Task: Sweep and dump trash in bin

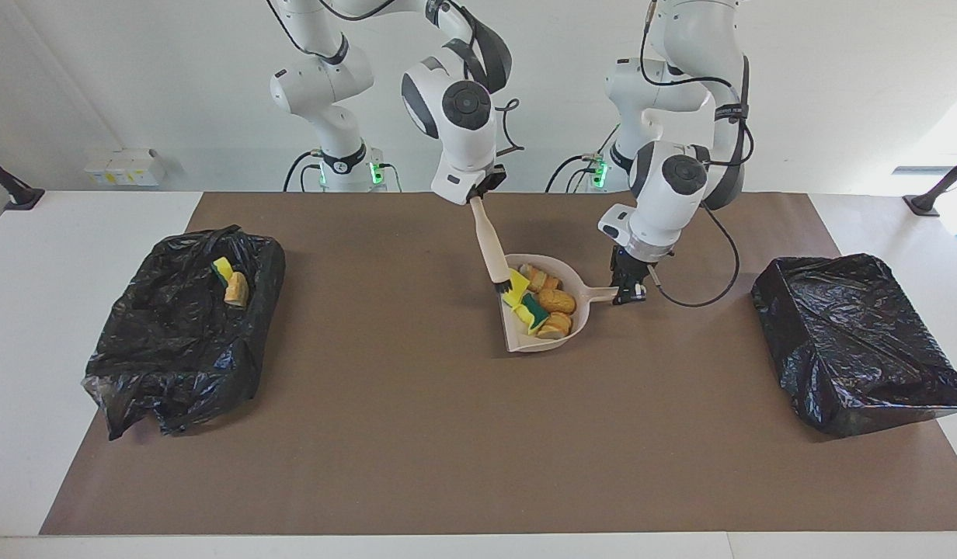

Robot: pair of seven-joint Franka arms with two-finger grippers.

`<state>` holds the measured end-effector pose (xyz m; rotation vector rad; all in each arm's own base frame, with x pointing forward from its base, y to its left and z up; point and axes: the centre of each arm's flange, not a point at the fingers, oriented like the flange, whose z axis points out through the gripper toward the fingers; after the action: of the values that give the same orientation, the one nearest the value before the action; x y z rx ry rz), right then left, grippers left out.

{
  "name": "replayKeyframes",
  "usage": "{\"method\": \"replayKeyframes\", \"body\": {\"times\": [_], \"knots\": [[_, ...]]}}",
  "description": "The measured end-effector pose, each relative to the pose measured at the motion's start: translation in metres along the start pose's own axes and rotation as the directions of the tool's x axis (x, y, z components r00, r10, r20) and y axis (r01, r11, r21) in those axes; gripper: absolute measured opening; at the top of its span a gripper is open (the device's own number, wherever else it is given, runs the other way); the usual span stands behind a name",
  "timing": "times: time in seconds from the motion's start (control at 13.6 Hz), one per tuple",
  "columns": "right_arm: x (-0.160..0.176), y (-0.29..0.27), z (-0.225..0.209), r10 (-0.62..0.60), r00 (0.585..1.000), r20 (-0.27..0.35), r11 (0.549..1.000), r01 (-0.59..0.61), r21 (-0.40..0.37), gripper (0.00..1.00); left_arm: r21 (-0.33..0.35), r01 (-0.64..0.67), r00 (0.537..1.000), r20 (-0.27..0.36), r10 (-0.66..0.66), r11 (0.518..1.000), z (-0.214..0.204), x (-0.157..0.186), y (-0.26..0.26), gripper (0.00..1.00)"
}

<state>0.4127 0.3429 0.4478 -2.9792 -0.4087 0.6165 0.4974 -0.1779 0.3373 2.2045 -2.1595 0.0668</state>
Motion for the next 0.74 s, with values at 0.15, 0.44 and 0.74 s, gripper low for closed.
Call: {"method": "replayKeyframes", "body": {"times": [0.15, 0.44, 0.74], "knots": [[-0.001, 0.006, -0.013, 0.007, 1.0, 0.006, 1.0, -0.007, -0.004, 0.26, -0.002, 0.0, 1.0, -0.001, 0.0, 1.0, 0.001, 0.0, 0.0, 0.32], [-0.003, 0.029, -0.028, 0.091, 0.996, 0.025, 0.995, -0.089, -0.048, 0.26, 0.001, 0.005, 1.0, -0.003, -0.005, 1.0, -0.003, -0.002, -0.003, 0.32], [-0.006, 0.08, -0.041, 0.199, 0.979, 0.051, 0.98, -0.198, -0.025, 0.26, -0.036, 0.008, 1.0, -0.003, -0.008, 0.999, -0.048, -0.035, -0.034, 0.32]]}}
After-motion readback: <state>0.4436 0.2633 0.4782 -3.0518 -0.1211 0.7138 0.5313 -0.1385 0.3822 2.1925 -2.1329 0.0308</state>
